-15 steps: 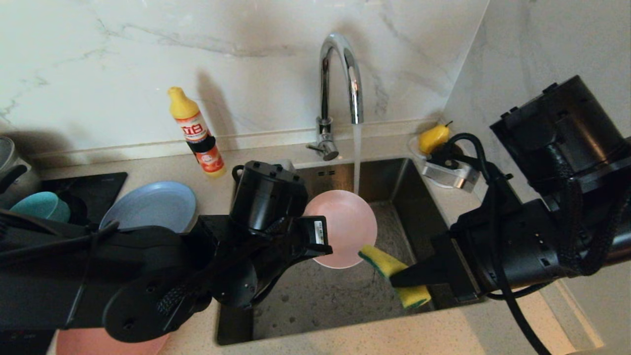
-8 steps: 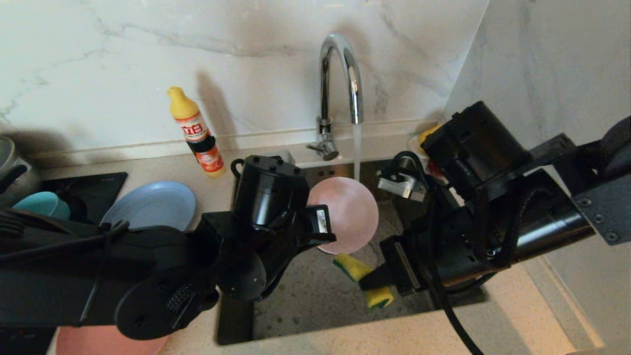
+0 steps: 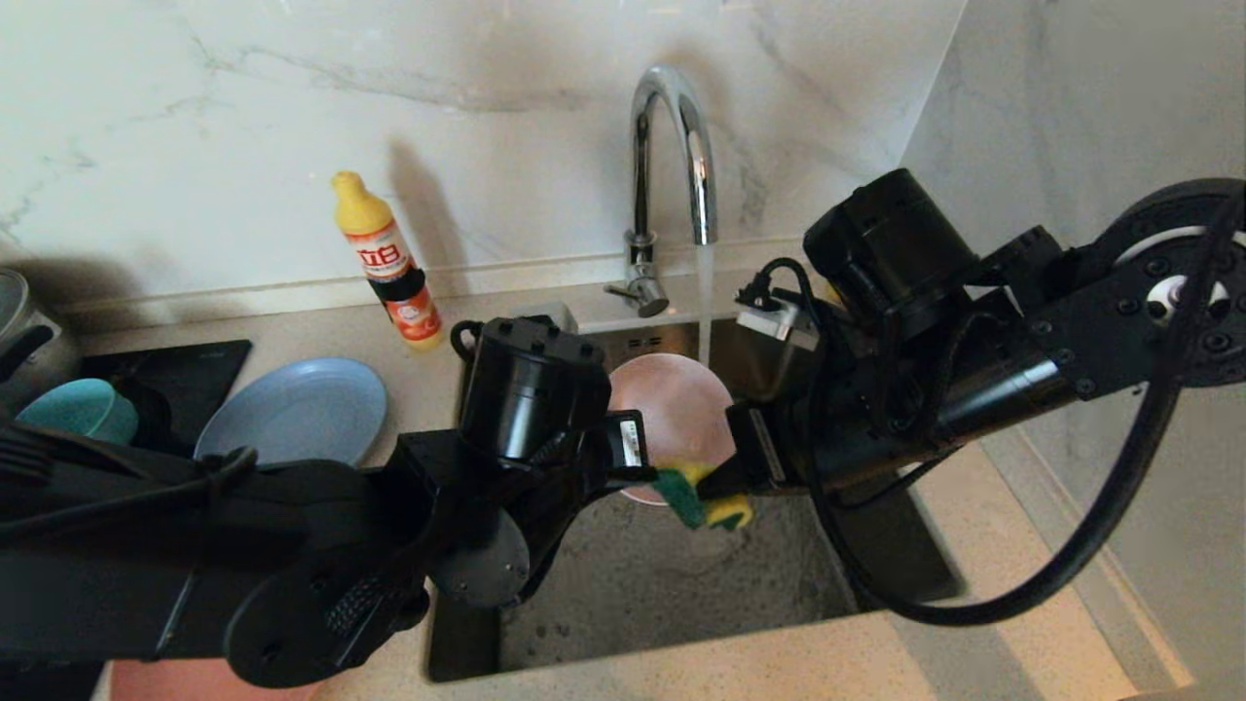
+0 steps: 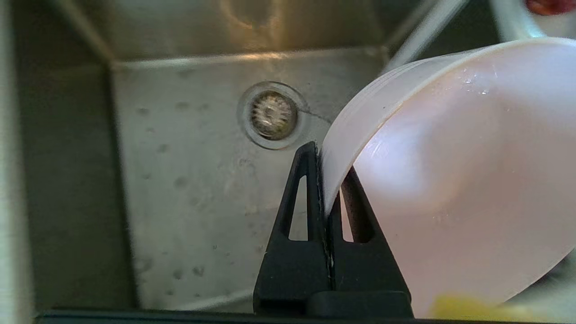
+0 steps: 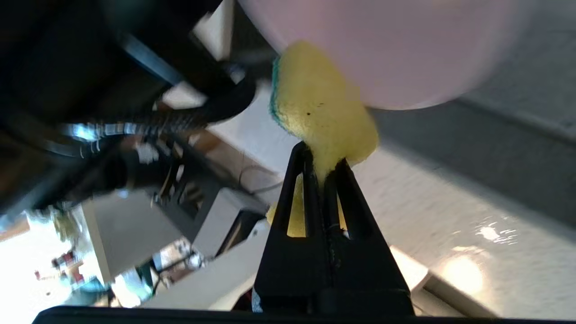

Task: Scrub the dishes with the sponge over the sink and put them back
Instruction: Wipe the bowl

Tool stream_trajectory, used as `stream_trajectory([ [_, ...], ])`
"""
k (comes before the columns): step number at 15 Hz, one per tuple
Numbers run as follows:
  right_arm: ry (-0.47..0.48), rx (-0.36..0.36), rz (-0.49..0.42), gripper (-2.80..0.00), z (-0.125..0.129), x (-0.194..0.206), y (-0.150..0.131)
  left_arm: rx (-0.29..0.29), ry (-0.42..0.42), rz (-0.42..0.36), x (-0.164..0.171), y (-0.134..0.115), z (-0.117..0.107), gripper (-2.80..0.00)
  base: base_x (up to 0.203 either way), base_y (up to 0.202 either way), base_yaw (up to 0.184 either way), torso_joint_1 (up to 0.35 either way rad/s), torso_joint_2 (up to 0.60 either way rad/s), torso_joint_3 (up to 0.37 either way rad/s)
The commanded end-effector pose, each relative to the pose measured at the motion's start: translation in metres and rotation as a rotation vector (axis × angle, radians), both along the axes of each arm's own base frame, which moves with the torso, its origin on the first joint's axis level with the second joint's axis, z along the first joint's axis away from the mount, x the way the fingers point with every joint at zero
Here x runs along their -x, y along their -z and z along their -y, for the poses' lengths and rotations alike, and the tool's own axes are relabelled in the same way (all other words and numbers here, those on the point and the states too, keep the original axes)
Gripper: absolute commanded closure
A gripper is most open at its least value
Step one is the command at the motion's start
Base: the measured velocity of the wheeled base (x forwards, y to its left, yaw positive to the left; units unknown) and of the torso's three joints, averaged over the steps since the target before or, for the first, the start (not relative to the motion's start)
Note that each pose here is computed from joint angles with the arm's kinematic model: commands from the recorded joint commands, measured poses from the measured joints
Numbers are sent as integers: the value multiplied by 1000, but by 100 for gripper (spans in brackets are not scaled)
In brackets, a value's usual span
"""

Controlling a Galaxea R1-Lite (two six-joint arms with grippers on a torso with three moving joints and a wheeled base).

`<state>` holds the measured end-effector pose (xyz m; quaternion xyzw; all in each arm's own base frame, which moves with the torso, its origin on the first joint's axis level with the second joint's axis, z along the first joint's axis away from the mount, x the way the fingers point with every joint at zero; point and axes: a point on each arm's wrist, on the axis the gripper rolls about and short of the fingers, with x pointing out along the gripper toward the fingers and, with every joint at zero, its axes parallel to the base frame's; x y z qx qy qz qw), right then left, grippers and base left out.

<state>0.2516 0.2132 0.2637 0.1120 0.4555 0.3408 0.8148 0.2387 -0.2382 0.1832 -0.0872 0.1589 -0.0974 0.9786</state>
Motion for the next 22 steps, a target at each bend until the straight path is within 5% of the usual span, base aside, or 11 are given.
stream_trajectory([
  [1, 31, -17, 18, 0, 6, -8, -10, 0, -15, 19, 2, 6, -3, 0, 0, 0, 0, 0, 0, 0],
  [5, 44, -46, 56, 0, 11, -10, -31, 4, 10, 94, 7, 3, -1, 0, 0, 0, 0, 0, 0, 0],
  [22, 23, -54, 61, 0, -10, -26, -26, 18, 59, 198, 31, 6, -12, 0, 0, 0, 0, 0, 0, 0],
])
